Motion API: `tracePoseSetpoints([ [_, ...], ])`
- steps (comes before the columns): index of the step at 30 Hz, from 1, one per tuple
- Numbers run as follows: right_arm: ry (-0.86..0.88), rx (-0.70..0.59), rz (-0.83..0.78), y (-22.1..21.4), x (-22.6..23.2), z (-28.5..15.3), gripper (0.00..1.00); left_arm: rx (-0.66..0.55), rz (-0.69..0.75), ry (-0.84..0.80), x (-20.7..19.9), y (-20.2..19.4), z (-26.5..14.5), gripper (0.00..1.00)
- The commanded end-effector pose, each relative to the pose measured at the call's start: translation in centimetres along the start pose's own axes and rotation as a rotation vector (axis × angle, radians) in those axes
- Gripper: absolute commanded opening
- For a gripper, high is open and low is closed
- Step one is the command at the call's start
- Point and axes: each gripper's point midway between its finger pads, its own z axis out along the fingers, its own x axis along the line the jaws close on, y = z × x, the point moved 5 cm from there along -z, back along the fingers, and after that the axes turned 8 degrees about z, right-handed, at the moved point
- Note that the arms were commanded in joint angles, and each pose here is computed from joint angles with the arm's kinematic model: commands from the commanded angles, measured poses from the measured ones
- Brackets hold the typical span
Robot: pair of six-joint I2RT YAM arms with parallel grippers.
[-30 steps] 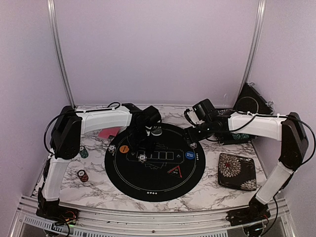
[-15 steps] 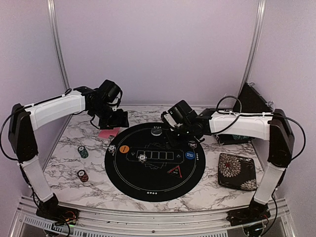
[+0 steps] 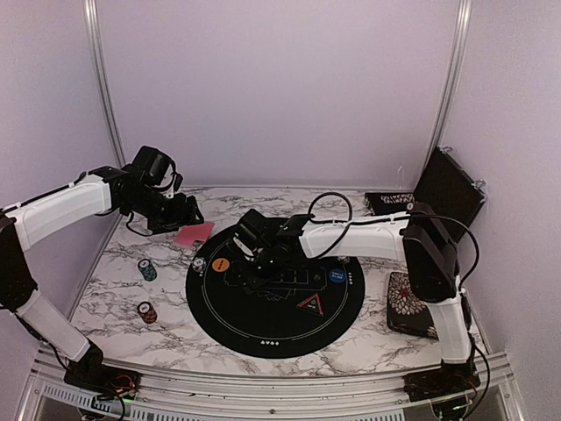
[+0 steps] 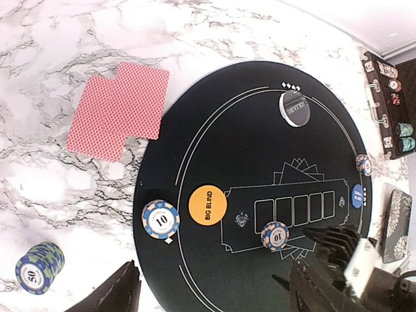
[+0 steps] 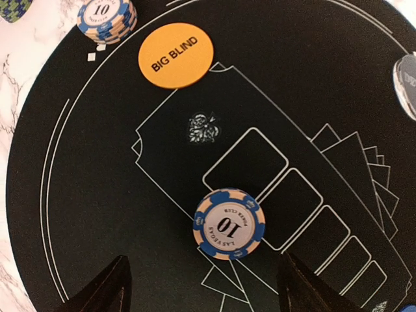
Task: Distribute texas hold em gaming equipment
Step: Move the pile of poker chips to the dealer area.
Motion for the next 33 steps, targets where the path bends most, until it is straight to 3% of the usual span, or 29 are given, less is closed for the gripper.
tracePoseSetpoints([
  [1, -0.039, 0.024, 0.028, 0.3, 0.4, 0.5, 0.74, -0.055, 0.024, -0.068, -0.1, 0.6, -1.2, 0.80],
  [19, -0.124, 0.049, 0.054, 0.3, 0.0, 3.5, 0.73, -0.065, 0.022, -0.111, 0.5, -0.2, -1.2, 0.79],
  [28, -0.148, 0.059, 0.076, 0.0, -0.7, 4.0, 0.68, -0.071, 0.018, -0.121, 0.7, -0.3, -1.3, 0.77],
  [33, -0.146, 0.067, 0.085, -0.2, -0.7, 4.3, 0.59, -0.071, 0.015, -0.123, 0.8, -0.4, -1.3, 0.77],
])
